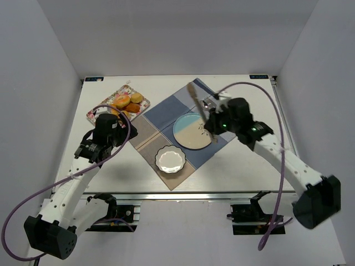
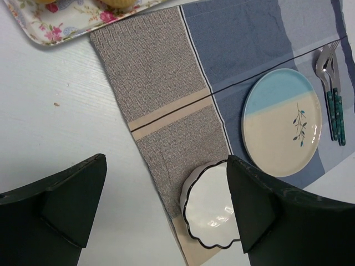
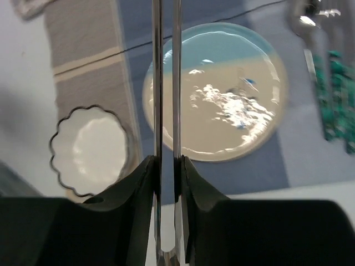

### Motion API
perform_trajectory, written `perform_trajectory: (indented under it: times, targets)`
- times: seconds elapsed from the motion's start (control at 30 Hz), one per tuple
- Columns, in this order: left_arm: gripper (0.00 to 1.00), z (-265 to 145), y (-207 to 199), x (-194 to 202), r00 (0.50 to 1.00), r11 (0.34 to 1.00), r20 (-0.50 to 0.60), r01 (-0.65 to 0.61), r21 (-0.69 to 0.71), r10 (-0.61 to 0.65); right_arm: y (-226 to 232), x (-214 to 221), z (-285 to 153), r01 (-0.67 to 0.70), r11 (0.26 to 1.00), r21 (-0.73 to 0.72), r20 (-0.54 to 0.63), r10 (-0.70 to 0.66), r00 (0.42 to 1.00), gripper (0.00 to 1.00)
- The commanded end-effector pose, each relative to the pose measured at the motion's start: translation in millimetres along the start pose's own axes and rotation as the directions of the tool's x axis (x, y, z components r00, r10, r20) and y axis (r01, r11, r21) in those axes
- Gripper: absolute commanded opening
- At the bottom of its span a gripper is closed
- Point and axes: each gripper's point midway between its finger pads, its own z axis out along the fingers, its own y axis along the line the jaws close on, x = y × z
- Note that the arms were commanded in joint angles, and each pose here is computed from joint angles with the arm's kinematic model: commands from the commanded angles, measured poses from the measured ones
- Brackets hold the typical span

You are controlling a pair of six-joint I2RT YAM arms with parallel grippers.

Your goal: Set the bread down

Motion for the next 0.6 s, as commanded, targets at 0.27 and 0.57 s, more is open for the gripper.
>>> perform_trajectory:
  times: [0.27, 0.57]
  targets:
    - [0.98, -55.3, 5.6, -26.8, 0.996, 0.999, 0.087, 0.033, 0.004, -0.033, 139.2, 2.6, 121.7, 0.273, 0.937, -0.217, -0.223, -0.32, 0.921, 0.33]
    - [0.98, -66.8, 16.0, -27.5, 0.993, 1.0, 0.116, 0.027, -0.013, -0.026, 185.3, -3.3, 188.6, 0.274, 0.932, -0.239, -0.263, -0.334, 0.905, 0.44]
